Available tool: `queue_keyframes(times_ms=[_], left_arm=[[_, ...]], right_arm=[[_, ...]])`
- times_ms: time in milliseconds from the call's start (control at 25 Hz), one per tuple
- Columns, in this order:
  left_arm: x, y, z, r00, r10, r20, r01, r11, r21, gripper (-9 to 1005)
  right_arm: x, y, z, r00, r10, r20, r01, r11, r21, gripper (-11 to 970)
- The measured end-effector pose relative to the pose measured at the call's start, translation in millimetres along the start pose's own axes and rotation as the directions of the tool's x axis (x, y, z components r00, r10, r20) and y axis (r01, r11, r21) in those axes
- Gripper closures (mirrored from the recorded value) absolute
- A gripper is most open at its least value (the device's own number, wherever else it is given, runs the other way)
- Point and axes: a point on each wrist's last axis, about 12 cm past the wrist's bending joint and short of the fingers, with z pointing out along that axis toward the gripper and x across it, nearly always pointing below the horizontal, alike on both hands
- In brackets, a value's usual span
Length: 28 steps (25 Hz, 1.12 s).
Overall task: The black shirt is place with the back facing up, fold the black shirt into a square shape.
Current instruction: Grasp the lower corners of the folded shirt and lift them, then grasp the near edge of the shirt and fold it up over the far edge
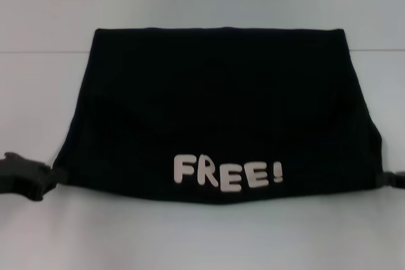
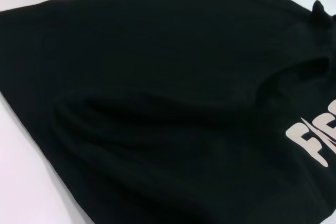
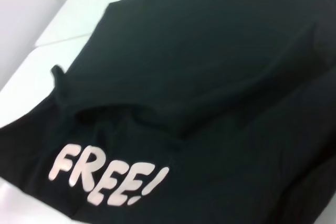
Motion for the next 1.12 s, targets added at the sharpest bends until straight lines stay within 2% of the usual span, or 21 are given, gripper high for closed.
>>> queue_keyframes(times_ms=[240,440,560,800,960,1120], left_arm=[[15,-13.3,-19,0.999,-0.032,-0.028,0.036,0.989,0.141,998],[27,-24.0,-34,0.997,-0.064,-0.048,0.075,0.963,0.261,998],[35,-30.5,-39,0.995,-0.084,-0.062,0.099,0.945,0.312,998],[42,-36.1,-37,0.991,-0.112,-0.074,0.131,0.930,0.345,998],[31,-28.9,-35,0.993,-0.103,-0.050,0.113,0.941,0.319,998],[-2,-9.1,-26,0.997,-0.073,0.008,0.068,0.958,0.279,998]], right_arm=[[30,3.1,-29,0.999,-0.017,-0.037,0.014,0.997,-0.072,952],[49,-0.4,-54,0.999,0.006,-0.042,-0.009,0.998,-0.069,951],[56,-3.6,-65,0.999,0.012,-0.034,-0.014,0.998,-0.054,950],[61,-5.0,-72,0.999,0.016,-0.045,-0.018,0.998,-0.053,947],[51,-5.1,-72,1.000,0.001,-0.018,-0.002,0.999,-0.050,945],[27,-7.2,-69,0.998,-0.026,0.058,0.027,0.999,-0.030,943]])
